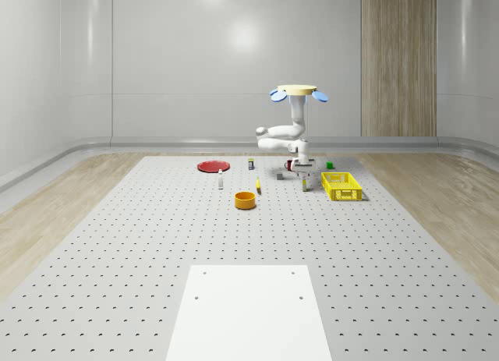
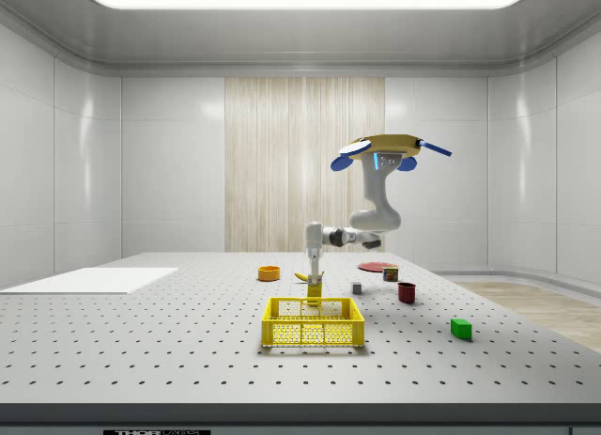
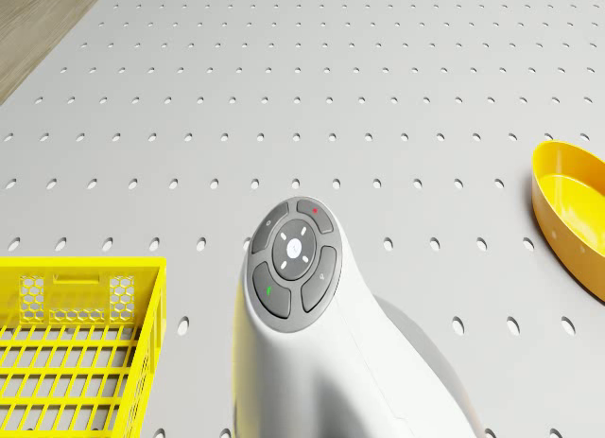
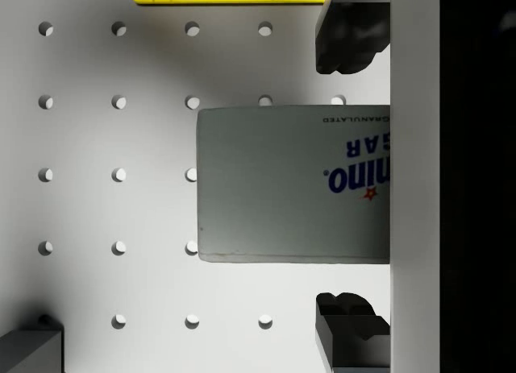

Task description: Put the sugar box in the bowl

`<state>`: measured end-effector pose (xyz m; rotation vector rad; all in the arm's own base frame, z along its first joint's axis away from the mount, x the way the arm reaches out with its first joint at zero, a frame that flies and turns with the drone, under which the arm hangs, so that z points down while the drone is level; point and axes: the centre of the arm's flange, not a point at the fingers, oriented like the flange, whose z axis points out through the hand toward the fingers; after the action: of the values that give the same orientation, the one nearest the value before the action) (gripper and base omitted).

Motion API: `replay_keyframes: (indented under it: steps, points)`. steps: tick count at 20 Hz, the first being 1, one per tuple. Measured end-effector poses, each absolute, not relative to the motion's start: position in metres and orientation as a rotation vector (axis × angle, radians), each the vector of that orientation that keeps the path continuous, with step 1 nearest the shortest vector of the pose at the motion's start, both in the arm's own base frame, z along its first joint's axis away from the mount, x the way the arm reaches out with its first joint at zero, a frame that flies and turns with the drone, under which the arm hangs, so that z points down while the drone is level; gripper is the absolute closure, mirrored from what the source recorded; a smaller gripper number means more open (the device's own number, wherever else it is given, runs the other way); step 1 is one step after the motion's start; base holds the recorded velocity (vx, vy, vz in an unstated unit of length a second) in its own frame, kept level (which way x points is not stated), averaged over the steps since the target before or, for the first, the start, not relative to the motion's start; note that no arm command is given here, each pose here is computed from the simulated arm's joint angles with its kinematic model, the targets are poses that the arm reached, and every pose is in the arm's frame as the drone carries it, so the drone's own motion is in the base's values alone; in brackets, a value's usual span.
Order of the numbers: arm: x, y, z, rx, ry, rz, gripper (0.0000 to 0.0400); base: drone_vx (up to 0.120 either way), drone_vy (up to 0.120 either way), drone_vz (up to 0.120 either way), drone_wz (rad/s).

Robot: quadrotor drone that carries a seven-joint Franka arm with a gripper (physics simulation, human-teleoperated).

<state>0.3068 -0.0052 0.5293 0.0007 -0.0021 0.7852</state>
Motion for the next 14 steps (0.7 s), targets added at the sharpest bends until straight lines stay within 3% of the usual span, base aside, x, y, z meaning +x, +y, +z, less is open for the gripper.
replay_keyframes:
  steps: [1, 3, 6, 8, 14]
  points:
    - [0.3068, -0.0054, 0.5300, 0.001, -0.002, 0.785, 0.0000, 0.000, 0.000, 0.000, 0.000]
    - [0.3068, -0.0056, 0.5310, 0.001, -0.002, 0.785, 0.0118, 0.000, 0.000, 0.000, 0.000]
    - [0.3068, -0.0058, 0.5319, 0.001, -0.002, 0.785, 0.0214, 0.000, 0.000, 0.000, 0.000]
    - [0.3068, -0.0058, 0.5322, 0.000, -0.001, 0.786, 0.0235, 0.000, 0.000, 0.000, 0.000]
    - [0.3069, -0.0057, 0.5316, -0.005, 0.003, 0.784, 0.0234, 0.000, 0.000, 0.000, 0.000]
